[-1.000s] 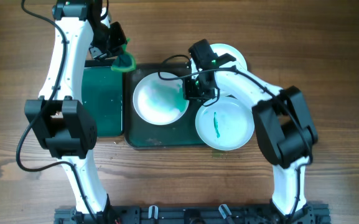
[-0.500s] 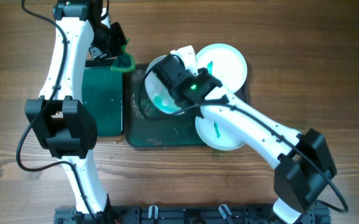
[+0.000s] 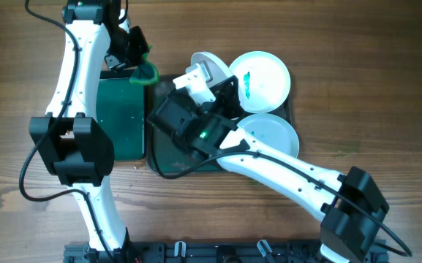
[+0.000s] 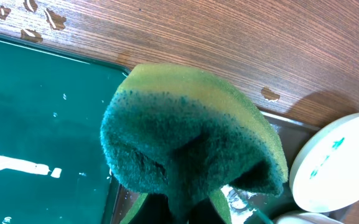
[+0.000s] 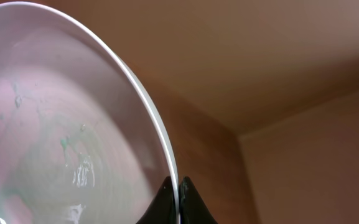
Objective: Clean dirty plates on tray and stack at the side
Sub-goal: 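Lift the cleaned plate with right gripper and place it right of tray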
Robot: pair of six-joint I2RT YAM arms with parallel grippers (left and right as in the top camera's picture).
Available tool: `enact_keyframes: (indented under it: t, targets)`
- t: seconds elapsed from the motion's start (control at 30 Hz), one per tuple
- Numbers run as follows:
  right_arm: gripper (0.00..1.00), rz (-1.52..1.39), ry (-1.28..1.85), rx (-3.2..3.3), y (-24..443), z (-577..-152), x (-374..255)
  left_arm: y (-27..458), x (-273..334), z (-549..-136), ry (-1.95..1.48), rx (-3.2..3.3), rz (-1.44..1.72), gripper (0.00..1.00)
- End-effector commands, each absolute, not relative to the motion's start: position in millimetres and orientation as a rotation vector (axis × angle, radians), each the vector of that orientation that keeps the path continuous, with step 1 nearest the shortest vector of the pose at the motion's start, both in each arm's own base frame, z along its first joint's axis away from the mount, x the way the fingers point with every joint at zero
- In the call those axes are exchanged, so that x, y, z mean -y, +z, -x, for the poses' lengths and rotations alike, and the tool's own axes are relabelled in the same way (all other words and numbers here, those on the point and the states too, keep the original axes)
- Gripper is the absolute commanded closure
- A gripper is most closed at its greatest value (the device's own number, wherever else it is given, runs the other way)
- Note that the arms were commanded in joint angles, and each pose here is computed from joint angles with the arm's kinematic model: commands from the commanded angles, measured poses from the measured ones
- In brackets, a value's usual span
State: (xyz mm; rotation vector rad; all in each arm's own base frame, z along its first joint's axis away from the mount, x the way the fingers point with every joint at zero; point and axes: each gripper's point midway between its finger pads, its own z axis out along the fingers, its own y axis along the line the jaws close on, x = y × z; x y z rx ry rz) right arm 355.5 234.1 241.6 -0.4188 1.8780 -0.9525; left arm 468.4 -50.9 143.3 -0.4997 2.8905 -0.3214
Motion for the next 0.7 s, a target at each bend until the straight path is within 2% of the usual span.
enact_keyframes:
  t: [0.0,0.37,0.53,0.67]
  targets:
    - [0.96,0.340,-1.019,-1.784,273,-350,-223,159,51,-471,-0.318,-2.853,0.457,0.96]
    - [0.96,0.362,-0.962,-1.823,265,-352,-230,159,51,-471,-0.318,-2.854,0.458,0.96]
    - [0.96,0.557,-0.667,-2.087,210,-351,-257,159,51,-470,-0.317,-2.856,0.459,0.96]
    - [0.96,0.602,-0.286,-2.371,165,-346,-272,158,51,-467,-0.316,-2.869,0.460,0.96]
